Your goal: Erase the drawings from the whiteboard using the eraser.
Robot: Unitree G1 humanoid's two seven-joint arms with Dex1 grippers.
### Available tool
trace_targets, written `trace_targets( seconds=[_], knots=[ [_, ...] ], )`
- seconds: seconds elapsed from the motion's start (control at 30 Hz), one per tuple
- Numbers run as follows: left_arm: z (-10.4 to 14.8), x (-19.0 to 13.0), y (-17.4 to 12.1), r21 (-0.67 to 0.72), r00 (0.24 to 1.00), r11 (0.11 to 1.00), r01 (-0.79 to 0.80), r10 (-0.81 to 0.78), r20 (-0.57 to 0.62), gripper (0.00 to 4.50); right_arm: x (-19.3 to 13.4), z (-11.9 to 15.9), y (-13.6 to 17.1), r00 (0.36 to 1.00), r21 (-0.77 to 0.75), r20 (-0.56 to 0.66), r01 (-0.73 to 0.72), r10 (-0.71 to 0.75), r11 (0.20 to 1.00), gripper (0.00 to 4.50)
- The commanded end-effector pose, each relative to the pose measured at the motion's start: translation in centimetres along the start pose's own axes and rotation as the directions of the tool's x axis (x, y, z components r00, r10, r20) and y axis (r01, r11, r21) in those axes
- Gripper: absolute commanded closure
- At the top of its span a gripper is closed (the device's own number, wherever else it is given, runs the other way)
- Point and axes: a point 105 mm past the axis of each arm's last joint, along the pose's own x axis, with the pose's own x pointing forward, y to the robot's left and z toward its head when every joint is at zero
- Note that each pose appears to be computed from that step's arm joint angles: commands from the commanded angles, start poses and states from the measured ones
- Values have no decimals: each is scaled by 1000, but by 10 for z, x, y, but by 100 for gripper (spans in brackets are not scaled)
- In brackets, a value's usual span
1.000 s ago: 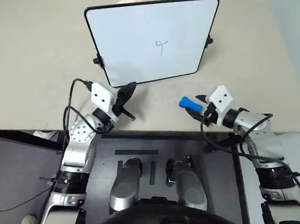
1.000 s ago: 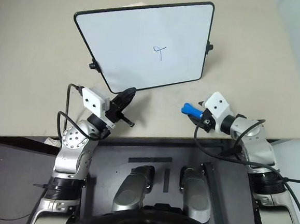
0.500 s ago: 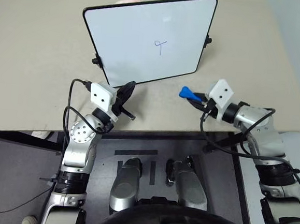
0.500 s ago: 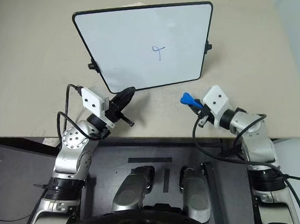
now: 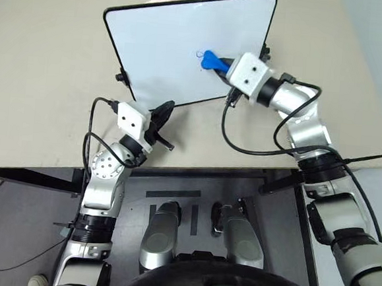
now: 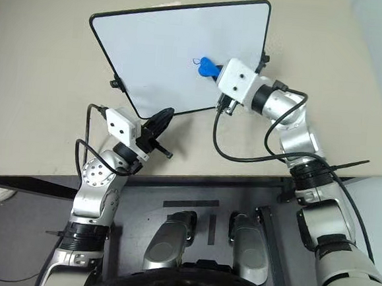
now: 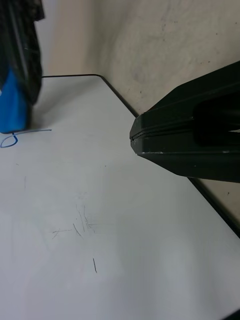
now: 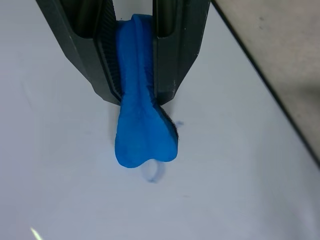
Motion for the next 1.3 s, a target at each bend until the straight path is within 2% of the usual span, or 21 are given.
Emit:
trace_targets(
  seconds=[0.03, 0.2, 0.43, 0.57, 0.67, 0.87, 0.97, 1.13, 1.3],
  knots=[
    [11, 1, 1, 29, 999, 1000, -7, 6, 46, 450, 9, 9, -2, 1000, -51, 26, 17, -16, 999, 402],
    [11, 1, 1, 30, 999, 999, -11, 10, 49, 450, 13, 6, 8, 1000, -74, 15, -14, 15, 997, 402],
    [11, 0, 0, 29, 999, 1000, -11, 9, 49, 450, 8, 20, -25, 992, -95, 56, 117, -112, 989, 402],
    [11, 0, 0, 29, 999, 1000, -8, 7, 48, 450, 5, 23, -30, 988, -101, 65, 147, -141, 984, 402],
    [11, 1, 0, 29, 999, 1000, -6, 5, 47, 450, 6, 17, -22, 990, -97, 50, 136, -131, 986, 402],
    [11, 3, 0, 31, 999, 1000, 0, -2, 50, 450, 9, -12, 14, 999, -117, -38, 34, -39, 993, 402],
    [12, 4, 0, 33, 999, 999, 2, -4, 50, 450, 10, -17, 19, 998, -135, -50, 25, -32, 991, 402],
    [12, 4, 0, 36, 999, 999, 6, -8, 50, 450, 8, -7, -1, 993, -163, -5, 112, -114, 980, 402],
    [12, 4, 0, 37, 999, 999, 9, -11, 49, 450, 2, 16, -34, 964, -191, 87, 262, -249, 946, 402]
  ],
)
